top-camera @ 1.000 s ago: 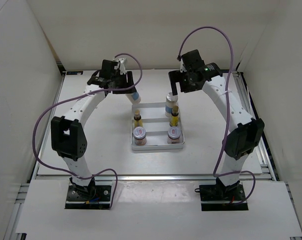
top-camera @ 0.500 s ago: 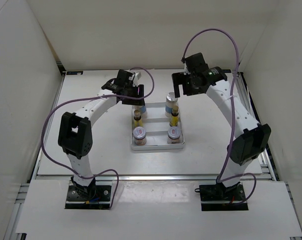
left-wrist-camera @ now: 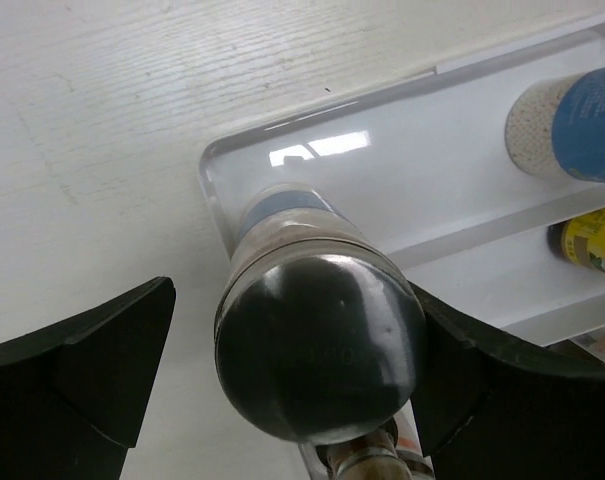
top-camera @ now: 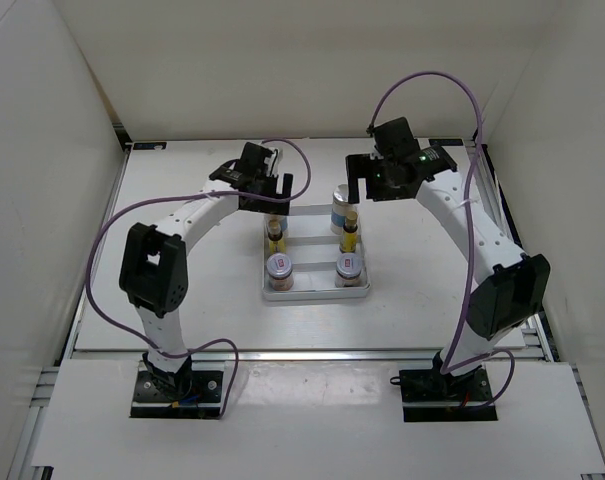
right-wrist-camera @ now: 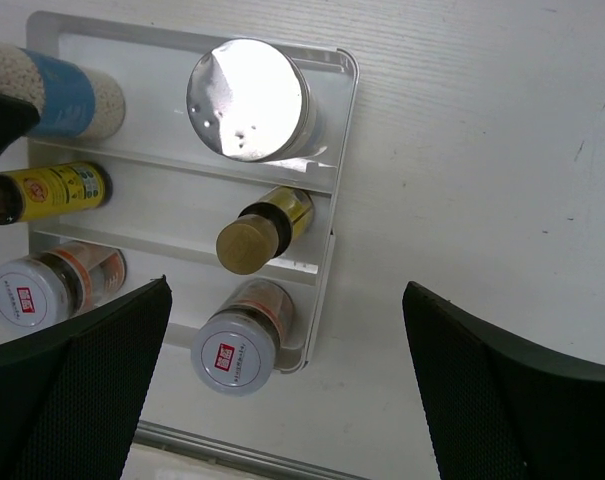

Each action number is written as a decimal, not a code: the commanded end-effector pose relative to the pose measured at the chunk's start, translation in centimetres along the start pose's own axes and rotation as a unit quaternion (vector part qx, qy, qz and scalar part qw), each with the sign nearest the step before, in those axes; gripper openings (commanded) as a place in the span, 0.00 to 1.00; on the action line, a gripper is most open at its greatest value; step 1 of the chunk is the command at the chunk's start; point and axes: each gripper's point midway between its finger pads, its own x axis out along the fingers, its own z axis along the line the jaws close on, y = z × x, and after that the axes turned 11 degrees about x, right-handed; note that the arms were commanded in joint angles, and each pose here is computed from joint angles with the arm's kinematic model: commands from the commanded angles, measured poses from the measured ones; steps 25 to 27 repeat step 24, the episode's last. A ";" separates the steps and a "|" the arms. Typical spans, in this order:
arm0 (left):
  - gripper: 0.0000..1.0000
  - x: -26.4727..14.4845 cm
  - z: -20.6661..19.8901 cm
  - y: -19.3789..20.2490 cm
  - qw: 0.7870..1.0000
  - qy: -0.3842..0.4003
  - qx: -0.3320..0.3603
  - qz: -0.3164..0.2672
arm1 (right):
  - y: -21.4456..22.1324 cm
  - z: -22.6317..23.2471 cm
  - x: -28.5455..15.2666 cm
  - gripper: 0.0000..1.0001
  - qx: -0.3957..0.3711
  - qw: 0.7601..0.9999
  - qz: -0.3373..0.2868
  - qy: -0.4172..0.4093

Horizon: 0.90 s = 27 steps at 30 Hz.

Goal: Organize the condiment bottles

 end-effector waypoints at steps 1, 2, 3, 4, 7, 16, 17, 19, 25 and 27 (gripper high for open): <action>1.00 -4.8 1.9 -4.6 0.995 -0.058 0.002 -0.080 | -0.7 0.9 -0.7 0.99 0.004 0.999 -0.022 -0.023; 1.00 -6.5 2.2 -5.5 0.993 -0.066 0.000 -0.101 | -0.9 0.9 -1.2 0.99 0.004 0.999 -0.028 -0.026; 1.00 -7.7 2.5 -6.5 0.990 -0.076 -0.002 -0.117 | -1.2 0.7 -1.7 0.99 -0.001 0.999 -0.037 -0.022; 1.00 -9.1 3.1 -7.6 0.987 -0.090 0.003 -0.136 | -1.5 0.6 -1.6 0.99 -0.005 0.999 -0.044 -0.019; 1.00 -14.0 4.6 -10.0 0.974 -0.124 0.001 -0.192 | -2.4 0.2 -2.8 0.99 -0.003 0.998 -0.067 -0.009; 1.00 -22.2 11.2 -5.3 0.945 -0.235 -0.015 -0.228 | -3.8 -0.6 -6.3 0.99 -0.009 0.991 -0.129 -0.018; 1.00 -24.0 12.1 -4.5 0.935 -0.260 -0.026 -0.241 | -3.7 -0.7 -6.5 0.99 -0.009 0.991 -0.130 -0.018; 1.00 -24.4 12.6 -2.6 0.930 -0.280 -0.026 -0.239 | -3.7 -1.8 -7.1 0.99 -0.007 0.990 -0.141 -0.008; 1.00 -24.2 12.9 2.6 0.921 -0.297 -0.015 -0.252 | -3.7 -2.8 -8.2 0.99 -0.007 0.987 -0.159 -0.005; 1.00 -24.2 12.9 2.6 0.921 -0.297 -0.015 -0.252 | -3.7 -2.8 -8.2 0.99 -0.007 0.987 -0.159 -0.005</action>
